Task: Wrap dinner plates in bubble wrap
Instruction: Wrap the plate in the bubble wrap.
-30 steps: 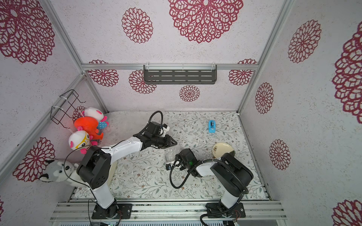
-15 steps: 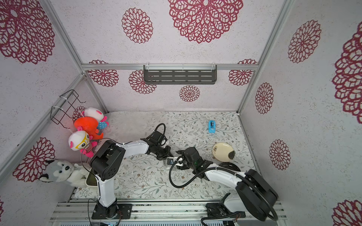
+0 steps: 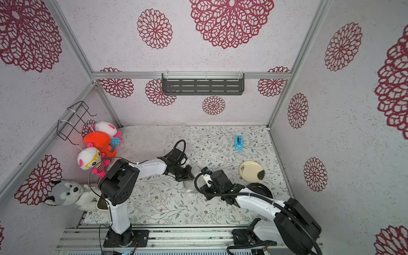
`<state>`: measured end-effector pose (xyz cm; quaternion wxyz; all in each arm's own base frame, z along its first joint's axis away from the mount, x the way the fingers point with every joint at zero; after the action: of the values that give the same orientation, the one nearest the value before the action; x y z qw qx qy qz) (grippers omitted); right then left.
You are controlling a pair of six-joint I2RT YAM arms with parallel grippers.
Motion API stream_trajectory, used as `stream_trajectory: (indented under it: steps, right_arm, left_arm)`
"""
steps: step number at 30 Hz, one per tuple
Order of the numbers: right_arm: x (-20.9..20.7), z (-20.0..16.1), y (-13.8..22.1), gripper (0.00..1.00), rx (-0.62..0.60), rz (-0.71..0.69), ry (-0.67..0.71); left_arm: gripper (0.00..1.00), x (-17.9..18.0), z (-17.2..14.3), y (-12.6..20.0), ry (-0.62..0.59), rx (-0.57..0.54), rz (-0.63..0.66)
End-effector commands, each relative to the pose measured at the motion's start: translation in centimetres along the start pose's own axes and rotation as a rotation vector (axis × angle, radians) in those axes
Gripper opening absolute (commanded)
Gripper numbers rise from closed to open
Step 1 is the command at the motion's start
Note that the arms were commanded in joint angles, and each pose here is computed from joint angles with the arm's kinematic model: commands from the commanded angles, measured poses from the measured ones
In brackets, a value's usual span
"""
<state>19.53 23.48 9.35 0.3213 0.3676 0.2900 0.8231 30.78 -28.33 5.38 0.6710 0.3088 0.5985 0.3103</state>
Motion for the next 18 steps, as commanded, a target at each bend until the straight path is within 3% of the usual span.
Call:
stream_trajectory:
  steps: [1,5,10,14,18]
  right_arm:
    - [0.4,0.7,-1.3,0.13,0.018,0.064,-0.115]
    - [-2.4,1.5,-2.7,0.09,-0.004,-0.025,-0.178]
    - [-6.6,5.4,-3.5,0.1,-0.103,-0.12,-0.234]
    - [-6.1,8.0,-4.2,0.13,-0.101,-0.063,-0.162]
    - [-5.3,8.6,-2.3,0.23,-0.132,-0.063,-0.145]
  left_arm:
    - [0.01,1.4,-1.1,0.3,0.047,0.019,0.073]
    - [0.01,1.5,-0.8,0.8,0.056,-0.004,0.076]
    - [0.03,1.7,-0.1,0.9,0.064,-0.024,0.077]
    - [0.04,1.4,0.8,0.9,0.051,-0.047,0.084]
    - [0.04,1.2,1.5,0.7,0.047,-0.062,0.084]
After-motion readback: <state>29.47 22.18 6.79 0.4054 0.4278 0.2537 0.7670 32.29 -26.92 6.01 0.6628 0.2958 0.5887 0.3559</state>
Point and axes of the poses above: each gripper's point midway between its finger pads, its own y axis back along the fingers, its own x axis along the line the jaws close on, z = x × y, the point moved 4 cm from there along y, back along the fingers, and after that the axes turned 7 degrees about -y, right-handed, at the moved point
